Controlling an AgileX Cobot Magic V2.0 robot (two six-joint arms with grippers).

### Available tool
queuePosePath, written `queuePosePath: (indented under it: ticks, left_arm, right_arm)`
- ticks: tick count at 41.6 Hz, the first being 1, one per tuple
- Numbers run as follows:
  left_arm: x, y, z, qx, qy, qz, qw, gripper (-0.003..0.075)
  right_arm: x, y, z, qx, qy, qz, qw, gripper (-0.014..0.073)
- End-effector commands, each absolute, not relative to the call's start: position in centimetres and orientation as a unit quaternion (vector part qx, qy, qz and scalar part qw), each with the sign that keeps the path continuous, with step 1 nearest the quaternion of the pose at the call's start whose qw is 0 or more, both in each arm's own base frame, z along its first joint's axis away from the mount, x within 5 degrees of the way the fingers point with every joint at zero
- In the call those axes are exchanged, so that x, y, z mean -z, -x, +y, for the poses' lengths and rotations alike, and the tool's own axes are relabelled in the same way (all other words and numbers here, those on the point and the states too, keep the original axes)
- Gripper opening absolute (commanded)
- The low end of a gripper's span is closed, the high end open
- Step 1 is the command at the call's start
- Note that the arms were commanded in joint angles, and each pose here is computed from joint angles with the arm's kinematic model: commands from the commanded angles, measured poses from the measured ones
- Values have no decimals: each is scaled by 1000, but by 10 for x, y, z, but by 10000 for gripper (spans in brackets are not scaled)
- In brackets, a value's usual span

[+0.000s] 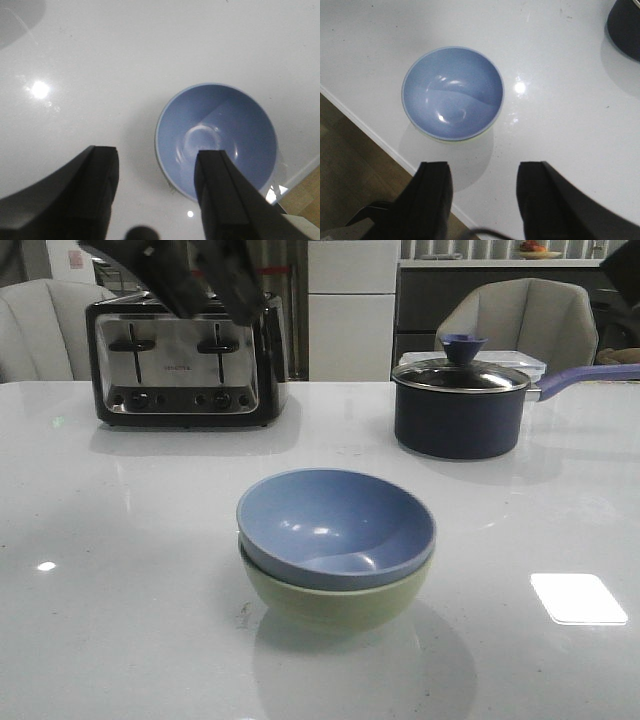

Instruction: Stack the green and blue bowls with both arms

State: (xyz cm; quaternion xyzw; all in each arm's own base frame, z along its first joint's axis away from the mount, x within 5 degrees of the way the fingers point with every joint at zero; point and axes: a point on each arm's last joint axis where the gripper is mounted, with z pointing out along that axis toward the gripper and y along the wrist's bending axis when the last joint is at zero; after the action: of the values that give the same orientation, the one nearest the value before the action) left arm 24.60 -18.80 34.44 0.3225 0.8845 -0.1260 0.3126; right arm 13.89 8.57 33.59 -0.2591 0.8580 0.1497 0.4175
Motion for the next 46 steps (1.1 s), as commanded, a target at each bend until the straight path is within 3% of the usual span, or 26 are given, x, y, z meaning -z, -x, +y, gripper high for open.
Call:
queuePosePath:
  ticks: [1,8,20,28,39,46]
  left_arm:
    - [-373,-215,-167,143,-318,860,373,416]
    - [-379,-169,-131,145,-316,843,411,416]
    - [-358,-114,-85,124,-321,826,447,416]
    - [-347,-99,-70,111,-316,819,466,416]
    - [-343,-97,-69,113,-312,819,468,402]
    - [-344,-97,-69,114,-312,818,470,244]
  right_arm:
    - [-352,-142,87,-160,249,830,473,426]
    - [-353,-142,87,-160,248,829,475,426]
    - [-350,-142,85,-149,255,836,463,426]
    - [-340,-134,78,-144,233,861,428,426]
    - [-322,-116,68,-140,234,859,434,420]
    - [-320,-113,66,-132,245,859,430,225]
